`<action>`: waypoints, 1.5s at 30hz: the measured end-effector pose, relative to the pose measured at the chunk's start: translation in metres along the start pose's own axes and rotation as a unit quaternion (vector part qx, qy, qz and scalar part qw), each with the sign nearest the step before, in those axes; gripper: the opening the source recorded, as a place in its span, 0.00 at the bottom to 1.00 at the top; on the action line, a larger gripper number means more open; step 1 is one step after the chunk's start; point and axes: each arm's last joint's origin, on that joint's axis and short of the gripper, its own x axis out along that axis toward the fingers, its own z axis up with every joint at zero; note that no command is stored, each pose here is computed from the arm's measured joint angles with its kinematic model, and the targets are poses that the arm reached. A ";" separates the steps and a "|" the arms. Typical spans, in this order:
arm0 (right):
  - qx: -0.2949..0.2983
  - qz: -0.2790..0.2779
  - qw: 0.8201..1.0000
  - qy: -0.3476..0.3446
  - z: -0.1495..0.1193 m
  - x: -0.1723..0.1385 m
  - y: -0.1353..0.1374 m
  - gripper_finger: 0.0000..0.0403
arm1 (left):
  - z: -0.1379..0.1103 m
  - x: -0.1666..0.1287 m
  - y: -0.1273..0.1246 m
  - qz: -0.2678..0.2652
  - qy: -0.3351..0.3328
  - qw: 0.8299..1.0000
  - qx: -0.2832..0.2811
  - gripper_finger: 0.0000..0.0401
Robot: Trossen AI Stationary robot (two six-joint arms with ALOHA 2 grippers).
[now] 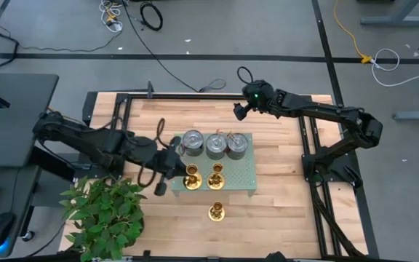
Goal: Pick & Place candle stick holders
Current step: Put the top golden candle holder on the shelf aligned with the left orange scented candle
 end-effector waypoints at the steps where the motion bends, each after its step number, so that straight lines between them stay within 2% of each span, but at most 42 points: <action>1: -0.001 -0.003 1.000 0.001 0.000 0.000 0.000 0.99 | -0.002 0.004 0.000 0.002 0.005 1.000 0.000 0.03; 6: -0.004 -0.005 1.000 0.013 -0.003 0.000 -0.001 0.99 | -0.007 0.017 0.000 0.013 0.022 1.000 0.001 0.03; 16: -0.009 -0.012 1.000 0.027 -0.006 0.000 -0.001 0.99 | -0.007 0.018 0.000 0.019 0.023 1.000 -0.003 0.02; 24: -0.012 -0.013 0.999 0.034 -0.007 0.000 -0.002 0.99 | -0.015 0.020 0.002 0.050 0.043 0.998 0.000 0.02; 38: -0.016 -0.013 0.999 0.035 -0.007 0.000 -0.002 0.99 | -0.037 0.030 -0.008 0.033 0.025 0.999 0.019 0.02; 45: -0.015 -0.013 0.999 0.035 -0.007 0.000 -0.002 0.99 | -0.038 0.031 -0.007 0.046 0.021 0.998 0.025 0.02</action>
